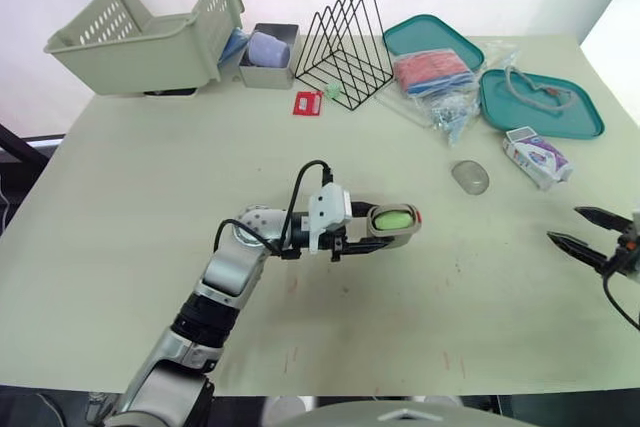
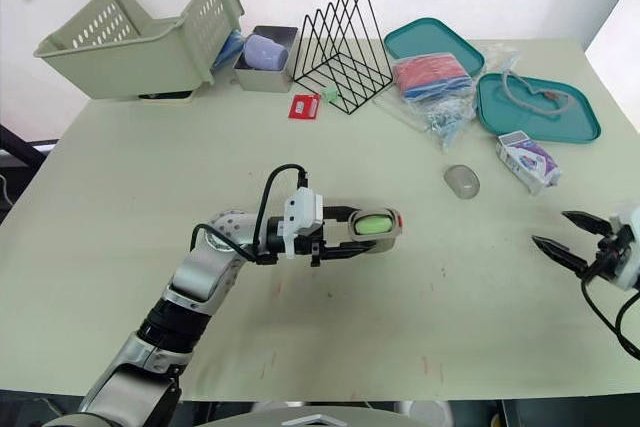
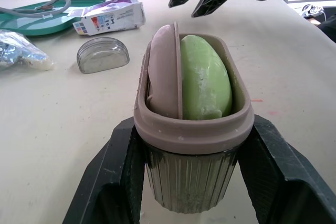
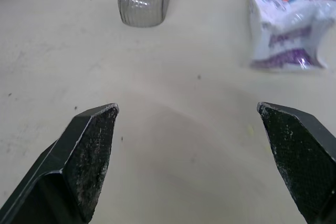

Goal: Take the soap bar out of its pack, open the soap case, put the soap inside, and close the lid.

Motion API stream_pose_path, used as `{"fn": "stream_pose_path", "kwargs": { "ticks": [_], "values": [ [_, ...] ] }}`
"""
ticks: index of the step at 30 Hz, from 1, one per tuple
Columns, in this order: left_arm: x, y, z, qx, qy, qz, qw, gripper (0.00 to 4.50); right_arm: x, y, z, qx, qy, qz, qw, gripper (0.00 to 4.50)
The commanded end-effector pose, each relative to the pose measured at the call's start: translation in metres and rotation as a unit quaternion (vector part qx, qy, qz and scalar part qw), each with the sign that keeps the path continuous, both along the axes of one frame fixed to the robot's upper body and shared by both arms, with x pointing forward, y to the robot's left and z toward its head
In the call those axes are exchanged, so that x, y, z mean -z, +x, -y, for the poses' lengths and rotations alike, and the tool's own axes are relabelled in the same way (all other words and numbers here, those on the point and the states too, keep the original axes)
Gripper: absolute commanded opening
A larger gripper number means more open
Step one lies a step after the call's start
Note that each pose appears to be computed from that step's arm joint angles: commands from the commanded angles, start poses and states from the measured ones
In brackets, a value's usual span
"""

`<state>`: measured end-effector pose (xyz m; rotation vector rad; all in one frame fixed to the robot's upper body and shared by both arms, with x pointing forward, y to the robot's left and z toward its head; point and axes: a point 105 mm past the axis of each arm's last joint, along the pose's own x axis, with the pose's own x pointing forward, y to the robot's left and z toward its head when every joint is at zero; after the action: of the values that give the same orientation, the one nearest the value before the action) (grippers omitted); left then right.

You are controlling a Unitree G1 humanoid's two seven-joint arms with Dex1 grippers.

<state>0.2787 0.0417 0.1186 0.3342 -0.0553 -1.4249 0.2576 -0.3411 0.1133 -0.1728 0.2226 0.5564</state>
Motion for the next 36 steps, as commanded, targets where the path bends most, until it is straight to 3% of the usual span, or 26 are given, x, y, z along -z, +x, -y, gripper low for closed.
{"fn": "stream_pose_path", "kwargs": {
  "ticks": [1,5,9,13,18,20,28,36],
  "values": [
    [-0.011,-0.004,0.002,0.014,-0.01,0.024,1.0,2.0,-0.025,-0.001,0.005,0.01,-0.013,0.038,0.999,4.43],
    [-0.012,0.0,0.001,0.011,-0.007,0.026,1.0,2.0,-0.03,0.003,0.005,0.042,-0.002,0.014,0.999,4.43],
    [-0.014,0.004,0.0,0.007,-0.009,0.027,1.0,2.0,-0.052,0.018,-0.009,0.059,-0.001,-0.016,0.998,4.43],
    [-0.013,0.004,0.003,0.01,-0.008,0.027,1.0,2.0,-0.078,0.027,-0.045,0.006,-0.047,-0.071,0.996,4.43],
    [-0.012,0.005,0.007,0.013,-0.009,0.027,1.0,2.0,-0.108,0.043,-0.087,-0.072,-0.1,-0.08,0.989,4.43],
    [-0.012,0.006,0.009,0.012,-0.01,0.029,0.999,2.0,-0.106,0.055,-0.089,-0.05,-0.145,-0.136,0.979,4.43],
    [-0.012,0.008,0.014,0.005,-0.015,0.034,0.999,2.0,-0.107,0.101,-0.117,-0.029,-0.195,-0.223,0.955,4.43],
    [-0.012,0.01,0.019,-0.006,-0.022,0.039,0.999,2.0,-0.086,0.122,-0.126,-0.024,-0.24,-0.279,0.93,4.43]
  ]
}}
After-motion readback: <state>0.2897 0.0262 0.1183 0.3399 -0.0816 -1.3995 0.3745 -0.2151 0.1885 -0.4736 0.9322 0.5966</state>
